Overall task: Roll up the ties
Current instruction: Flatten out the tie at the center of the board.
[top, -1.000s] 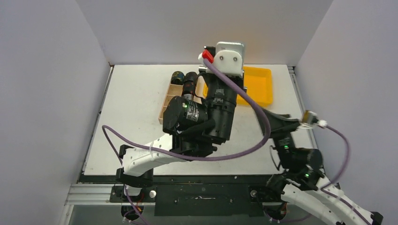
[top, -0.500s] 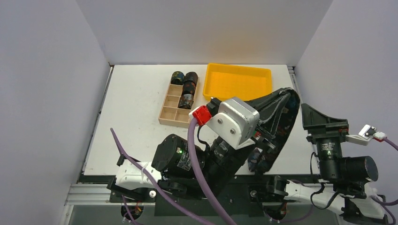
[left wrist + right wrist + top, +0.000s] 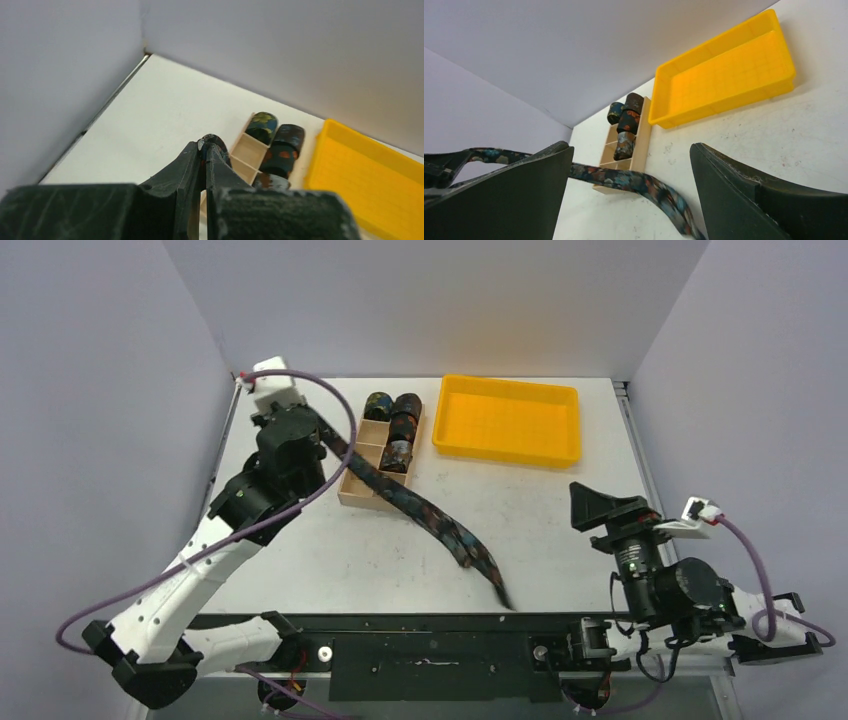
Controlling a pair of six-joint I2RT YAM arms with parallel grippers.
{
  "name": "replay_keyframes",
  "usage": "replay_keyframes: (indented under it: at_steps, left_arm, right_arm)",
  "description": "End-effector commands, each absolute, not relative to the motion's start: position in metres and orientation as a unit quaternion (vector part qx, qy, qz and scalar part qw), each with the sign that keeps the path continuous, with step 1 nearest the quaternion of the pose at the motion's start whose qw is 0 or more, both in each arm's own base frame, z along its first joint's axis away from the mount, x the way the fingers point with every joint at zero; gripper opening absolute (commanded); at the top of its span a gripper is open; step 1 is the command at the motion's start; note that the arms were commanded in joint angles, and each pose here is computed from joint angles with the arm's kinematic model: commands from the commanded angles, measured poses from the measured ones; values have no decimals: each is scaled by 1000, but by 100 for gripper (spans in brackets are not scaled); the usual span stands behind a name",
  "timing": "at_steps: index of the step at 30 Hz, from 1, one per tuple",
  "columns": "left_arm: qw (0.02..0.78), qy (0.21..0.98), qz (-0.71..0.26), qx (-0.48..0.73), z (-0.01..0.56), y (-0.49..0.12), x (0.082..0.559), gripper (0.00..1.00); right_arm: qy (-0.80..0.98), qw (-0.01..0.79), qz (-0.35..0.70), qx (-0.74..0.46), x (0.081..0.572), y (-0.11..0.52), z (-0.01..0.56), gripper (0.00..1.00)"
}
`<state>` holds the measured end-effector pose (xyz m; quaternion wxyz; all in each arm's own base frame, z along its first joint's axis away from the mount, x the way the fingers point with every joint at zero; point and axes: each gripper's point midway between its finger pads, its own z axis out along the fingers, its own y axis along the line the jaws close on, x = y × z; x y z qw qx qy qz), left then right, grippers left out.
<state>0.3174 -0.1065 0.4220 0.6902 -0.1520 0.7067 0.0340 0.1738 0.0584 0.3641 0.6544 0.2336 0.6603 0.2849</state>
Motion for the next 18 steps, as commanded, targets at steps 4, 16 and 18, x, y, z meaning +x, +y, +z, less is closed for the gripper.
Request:
replay_keyframes:
  at_steps: [4,16,18]
  left_arm:
    - [609,754,11,-247,307,-62,292,0]
    - [552,791,-32,-261,247,-58,254,0]
    - [549,793,-40,-260,249,-57,248,0]
  right_arm:
    - [690,661,246,163,171,113,321,90]
    - [800,544,249,44,215,214,208,90]
    - [822,497,271,62,240,206,177,92]
